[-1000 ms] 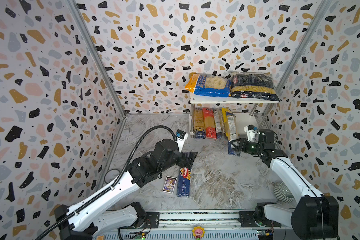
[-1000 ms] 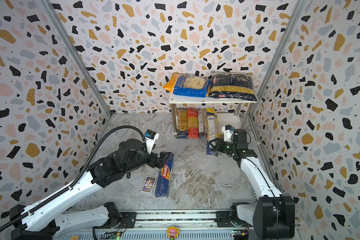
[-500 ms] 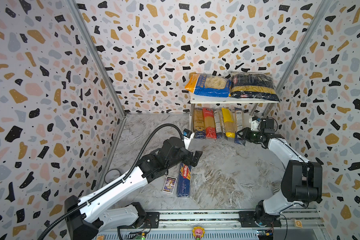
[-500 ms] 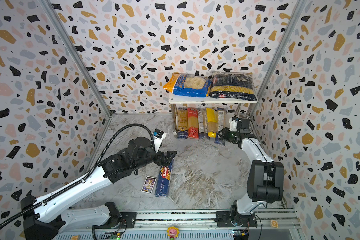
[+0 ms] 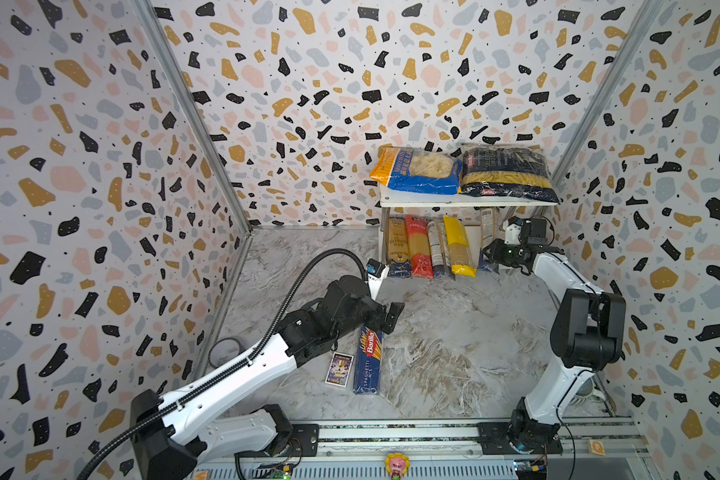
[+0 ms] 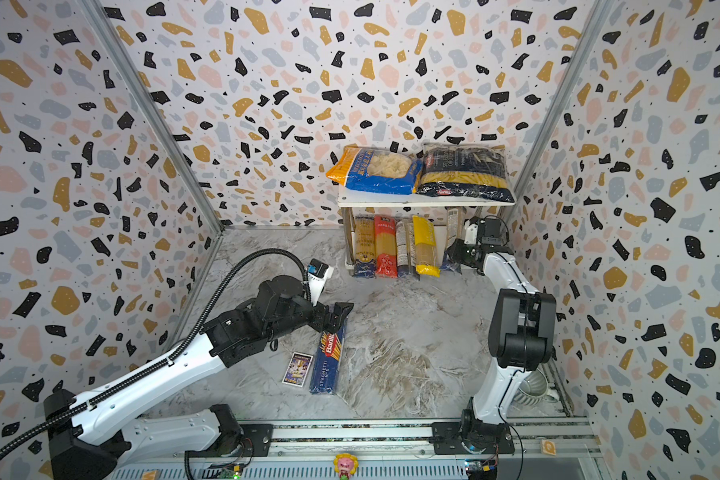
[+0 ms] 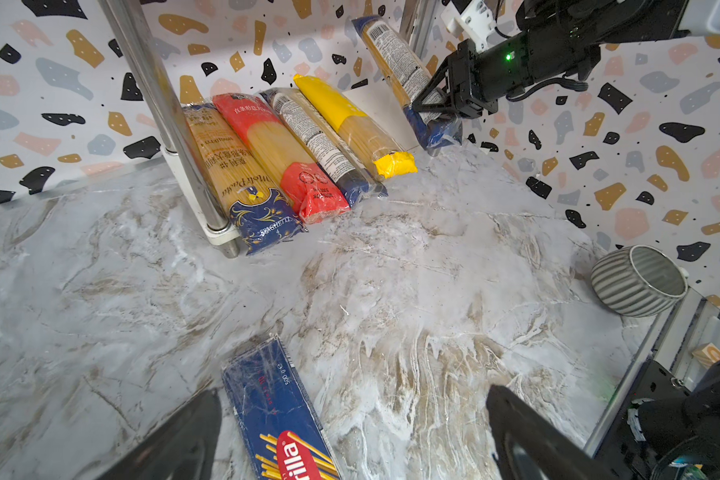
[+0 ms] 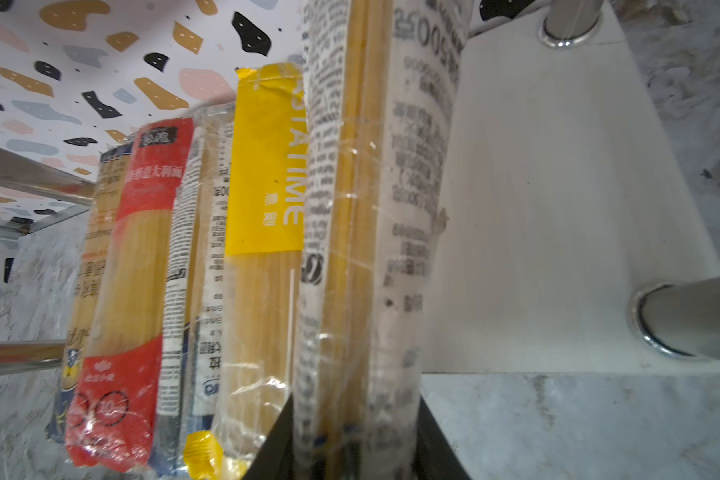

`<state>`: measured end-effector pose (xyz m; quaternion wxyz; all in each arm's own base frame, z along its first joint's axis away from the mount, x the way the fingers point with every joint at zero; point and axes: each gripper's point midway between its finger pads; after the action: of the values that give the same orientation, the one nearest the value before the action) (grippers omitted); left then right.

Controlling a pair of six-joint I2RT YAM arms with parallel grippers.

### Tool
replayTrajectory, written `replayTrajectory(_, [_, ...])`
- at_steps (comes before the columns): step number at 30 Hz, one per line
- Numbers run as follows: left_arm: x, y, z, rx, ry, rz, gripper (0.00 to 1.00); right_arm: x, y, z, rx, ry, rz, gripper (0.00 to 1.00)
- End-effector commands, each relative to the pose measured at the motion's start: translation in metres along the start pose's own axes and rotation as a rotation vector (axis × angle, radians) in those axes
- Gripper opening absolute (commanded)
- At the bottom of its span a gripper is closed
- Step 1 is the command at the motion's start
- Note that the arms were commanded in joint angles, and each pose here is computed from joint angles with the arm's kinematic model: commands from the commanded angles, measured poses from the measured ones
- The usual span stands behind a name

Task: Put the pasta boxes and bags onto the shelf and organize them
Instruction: 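Carry the clear pack to the lower shelf and stand it beside the yellow pack, then open the right gripper and release the clear pack at the shelf end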

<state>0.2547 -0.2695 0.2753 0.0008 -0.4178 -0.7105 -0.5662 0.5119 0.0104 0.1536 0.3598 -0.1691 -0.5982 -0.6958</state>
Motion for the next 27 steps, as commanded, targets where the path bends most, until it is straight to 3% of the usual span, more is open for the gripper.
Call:
replayTrajectory(1, [0.004,0.01,0.003,-0.013,0.013,-0.049,1.0,0.022,0.058,0.006,0.101,-0.002,-0.167,0.12])
replayTrajectory(19, [0.0,0.005,0.011,-0.019,0.043,-0.049,1.0,-0.02,0.06,0.011,0.127,0.038,-0.106,0.14])
replayTrajectory(27, [-0.001,0.003,0.018,-0.023,0.065,-0.045,0.99,-0.024,0.057,0.019,0.142,0.03,-0.076,0.32])
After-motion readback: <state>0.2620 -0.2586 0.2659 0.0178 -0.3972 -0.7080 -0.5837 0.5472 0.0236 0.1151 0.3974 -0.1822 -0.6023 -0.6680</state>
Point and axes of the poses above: each gripper's point midway between its finger pads, its own x axis back along the fingers, its own z axis along the line the jaws close on, y = z × x, and after that the axes turned 15 degrees about x, right-handed
